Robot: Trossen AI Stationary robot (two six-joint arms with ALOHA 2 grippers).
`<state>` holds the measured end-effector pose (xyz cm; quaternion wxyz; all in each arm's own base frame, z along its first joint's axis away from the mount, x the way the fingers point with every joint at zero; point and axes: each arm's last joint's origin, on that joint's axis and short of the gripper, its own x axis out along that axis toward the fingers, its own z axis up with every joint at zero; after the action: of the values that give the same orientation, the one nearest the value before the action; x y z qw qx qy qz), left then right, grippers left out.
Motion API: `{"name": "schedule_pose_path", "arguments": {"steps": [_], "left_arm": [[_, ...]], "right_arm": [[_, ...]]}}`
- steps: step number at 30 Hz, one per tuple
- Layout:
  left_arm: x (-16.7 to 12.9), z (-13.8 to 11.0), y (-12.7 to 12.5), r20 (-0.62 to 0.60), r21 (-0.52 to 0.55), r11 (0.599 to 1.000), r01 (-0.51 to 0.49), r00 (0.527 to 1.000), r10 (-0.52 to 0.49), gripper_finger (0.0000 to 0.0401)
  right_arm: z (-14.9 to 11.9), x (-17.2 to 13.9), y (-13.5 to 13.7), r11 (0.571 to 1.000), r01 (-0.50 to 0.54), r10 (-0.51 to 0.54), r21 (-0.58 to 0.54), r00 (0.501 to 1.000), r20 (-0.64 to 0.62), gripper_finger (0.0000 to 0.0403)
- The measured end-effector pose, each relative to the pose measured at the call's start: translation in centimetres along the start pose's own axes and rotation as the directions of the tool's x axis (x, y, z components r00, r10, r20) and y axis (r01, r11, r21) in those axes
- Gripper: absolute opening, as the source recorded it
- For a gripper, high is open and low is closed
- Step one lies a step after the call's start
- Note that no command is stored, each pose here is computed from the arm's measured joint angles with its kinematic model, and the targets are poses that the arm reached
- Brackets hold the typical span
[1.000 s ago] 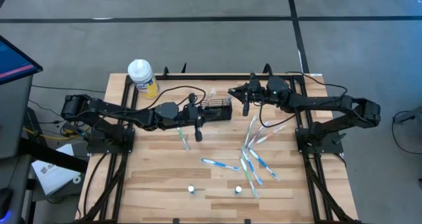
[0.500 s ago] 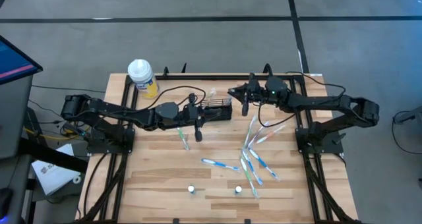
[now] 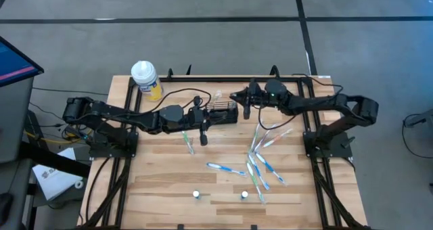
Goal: Pick & Place toothbrushing station
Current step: Put the blue toothbrush into the black mesh organizer, then put the purple toothbrush into the black mesh organizer
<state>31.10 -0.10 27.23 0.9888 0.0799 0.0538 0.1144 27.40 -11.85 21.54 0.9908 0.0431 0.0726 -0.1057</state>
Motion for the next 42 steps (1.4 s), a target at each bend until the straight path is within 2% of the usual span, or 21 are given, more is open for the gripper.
{"name": "schedule_pose_path", "arguments": {"steps": [8,13,19,30,42], "left_arm": [[-0.1,-0.4,0.0,-0.021,0.006,1.000,0.003,1.000,-0.003,0.0021],[-0.2,-1.4,0.1,-0.050,0.012,1.000,0.000,0.999,0.001,0.0021],[-0.3,-2.3,0.3,-0.070,-0.009,1.000,-0.008,0.998,0.008,0.0021],[-0.3,-2.3,0.3,-0.070,-0.009,1.000,-0.008,0.998,0.008,0.0021],[-0.3,-2.3,0.3,-0.070,-0.010,1.000,-0.007,0.998,0.007,0.0021]], "right_arm": [[-1.4,0.9,-0.4,1.000,-0.010,0.011,0.018,1.000,-0.029,0.0064],[-1.3,0.8,-0.7,1.000,-0.002,0.003,0.025,1.000,-0.024,0.0082],[-1.1,0.7,-0.9,1.000,0.007,-0.006,0.025,1.000,-0.018,0.0124],[-0.7,0.3,-1.5,0.999,0.028,-0.028,0.017,1.000,-0.004,0.0195],[1.7,-1.8,-1.0,0.999,0.032,-0.031,-0.031,0.999,0.026,0.0200]]}}
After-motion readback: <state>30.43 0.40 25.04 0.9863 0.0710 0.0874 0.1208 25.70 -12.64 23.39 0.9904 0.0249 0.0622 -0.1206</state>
